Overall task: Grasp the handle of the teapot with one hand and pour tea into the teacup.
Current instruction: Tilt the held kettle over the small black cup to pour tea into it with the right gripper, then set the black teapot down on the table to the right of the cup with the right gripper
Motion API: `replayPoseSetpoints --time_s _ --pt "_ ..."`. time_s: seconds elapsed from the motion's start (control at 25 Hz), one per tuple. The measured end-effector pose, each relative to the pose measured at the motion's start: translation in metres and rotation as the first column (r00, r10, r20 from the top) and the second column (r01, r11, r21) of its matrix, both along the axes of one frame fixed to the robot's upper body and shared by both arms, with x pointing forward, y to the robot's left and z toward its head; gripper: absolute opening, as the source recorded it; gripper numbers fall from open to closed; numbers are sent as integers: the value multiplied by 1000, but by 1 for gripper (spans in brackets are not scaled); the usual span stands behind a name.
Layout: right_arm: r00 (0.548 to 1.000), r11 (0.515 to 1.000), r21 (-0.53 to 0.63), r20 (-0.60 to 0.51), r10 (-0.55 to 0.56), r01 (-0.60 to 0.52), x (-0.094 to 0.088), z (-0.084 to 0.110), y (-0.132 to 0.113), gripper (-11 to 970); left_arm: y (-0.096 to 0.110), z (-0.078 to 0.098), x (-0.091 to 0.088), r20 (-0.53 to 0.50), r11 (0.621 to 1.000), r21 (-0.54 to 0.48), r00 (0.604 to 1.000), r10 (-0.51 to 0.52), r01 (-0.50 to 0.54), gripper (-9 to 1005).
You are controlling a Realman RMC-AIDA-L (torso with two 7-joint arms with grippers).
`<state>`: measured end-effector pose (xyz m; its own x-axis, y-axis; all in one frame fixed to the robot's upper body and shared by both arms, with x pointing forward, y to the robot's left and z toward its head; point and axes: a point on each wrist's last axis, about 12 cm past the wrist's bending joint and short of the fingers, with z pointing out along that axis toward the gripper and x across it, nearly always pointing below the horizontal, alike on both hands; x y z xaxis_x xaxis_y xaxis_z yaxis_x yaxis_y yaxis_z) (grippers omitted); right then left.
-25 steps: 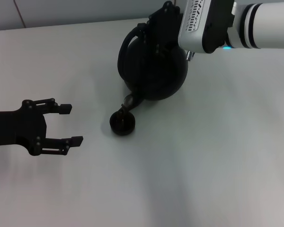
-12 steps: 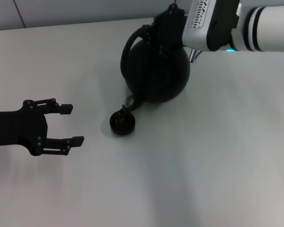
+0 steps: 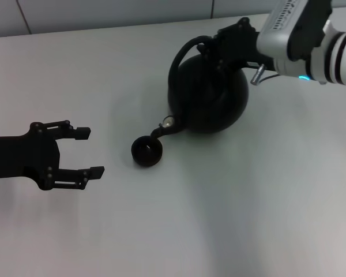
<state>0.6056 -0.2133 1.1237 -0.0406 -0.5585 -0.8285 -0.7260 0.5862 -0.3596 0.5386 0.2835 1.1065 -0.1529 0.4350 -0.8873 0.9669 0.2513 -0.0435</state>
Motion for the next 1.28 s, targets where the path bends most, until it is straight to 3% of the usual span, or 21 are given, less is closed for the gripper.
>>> replayPoseSetpoints --time_s 0.36,0.76,1.28 --pt "988 985 109 -83 -128 136 -9 -22 -23 89 -5 1 2 -1 1000 -3 1000 -9 9 860" --pt "951 923 242 -152 -269 300 -17 -36 -58 84 -9 4 5 11 1000 -4 1000 -21 21 860" --pt "939 908 259 -186 -288 330 -19 -41 -64 91 -14 5 5 16 999 -10 999 -31 31 860"
